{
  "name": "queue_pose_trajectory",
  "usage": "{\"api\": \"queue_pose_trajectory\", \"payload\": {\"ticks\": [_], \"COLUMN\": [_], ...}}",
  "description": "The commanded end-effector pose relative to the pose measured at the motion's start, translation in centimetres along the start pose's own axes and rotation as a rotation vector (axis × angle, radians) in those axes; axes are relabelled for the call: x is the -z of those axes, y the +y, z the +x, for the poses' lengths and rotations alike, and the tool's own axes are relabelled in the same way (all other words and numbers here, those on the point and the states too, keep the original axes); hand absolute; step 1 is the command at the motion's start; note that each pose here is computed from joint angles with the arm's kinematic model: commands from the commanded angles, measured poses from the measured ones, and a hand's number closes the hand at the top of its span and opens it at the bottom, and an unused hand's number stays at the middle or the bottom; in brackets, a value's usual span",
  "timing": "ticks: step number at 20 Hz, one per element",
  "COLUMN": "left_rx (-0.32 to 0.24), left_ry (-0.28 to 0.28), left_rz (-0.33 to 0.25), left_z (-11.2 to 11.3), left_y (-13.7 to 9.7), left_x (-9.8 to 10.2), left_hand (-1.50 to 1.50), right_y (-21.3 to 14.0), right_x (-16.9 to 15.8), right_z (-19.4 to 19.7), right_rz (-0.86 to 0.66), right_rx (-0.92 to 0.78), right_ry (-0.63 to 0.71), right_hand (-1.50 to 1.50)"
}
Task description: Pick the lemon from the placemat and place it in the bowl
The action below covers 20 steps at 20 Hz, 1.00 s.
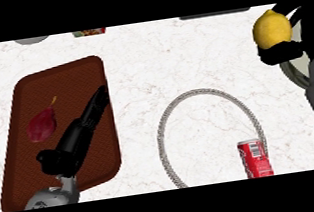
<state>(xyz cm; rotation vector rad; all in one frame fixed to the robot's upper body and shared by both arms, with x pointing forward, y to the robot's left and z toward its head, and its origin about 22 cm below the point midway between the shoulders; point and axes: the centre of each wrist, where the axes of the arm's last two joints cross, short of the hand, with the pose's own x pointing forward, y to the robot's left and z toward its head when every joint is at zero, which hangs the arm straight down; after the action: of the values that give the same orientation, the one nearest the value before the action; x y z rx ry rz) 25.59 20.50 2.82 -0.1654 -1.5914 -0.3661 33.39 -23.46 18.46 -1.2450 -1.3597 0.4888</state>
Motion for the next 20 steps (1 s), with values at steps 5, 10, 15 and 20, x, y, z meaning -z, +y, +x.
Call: {"api": "queue_pose_trajectory", "payload": {"ticks": [5,10,15,20], "left_rx": [0.019,-0.004,0.006,0.018], "left_ry": [0.000,-0.003,-0.006,-0.013], "left_rz": [-0.005,-0.028,-0.010,-0.027], "left_z": [-0.4,0.8,1.1,1.8], "left_y": [0.1,-0.5,-0.8,0.7], "left_x": [1.3,1.1,2.3,1.8], "left_hand": [0.00,0.00,0.00,0.00], "right_y": [-0.2,-0.9,1.0,0.8], "right_x": [3.9,6.6,7.4,8.6], "right_z": [-5.7,-10.5,-14.2,-16.7], "right_rz": [-0.080,-0.199,-0.087,0.220], "right_rx": [-0.168,-0.227,-0.265,-0.111], "right_ry": [0.082,0.100,0.148,0.308], "right_hand": [1.50,1.50,1.50,1.50]}}
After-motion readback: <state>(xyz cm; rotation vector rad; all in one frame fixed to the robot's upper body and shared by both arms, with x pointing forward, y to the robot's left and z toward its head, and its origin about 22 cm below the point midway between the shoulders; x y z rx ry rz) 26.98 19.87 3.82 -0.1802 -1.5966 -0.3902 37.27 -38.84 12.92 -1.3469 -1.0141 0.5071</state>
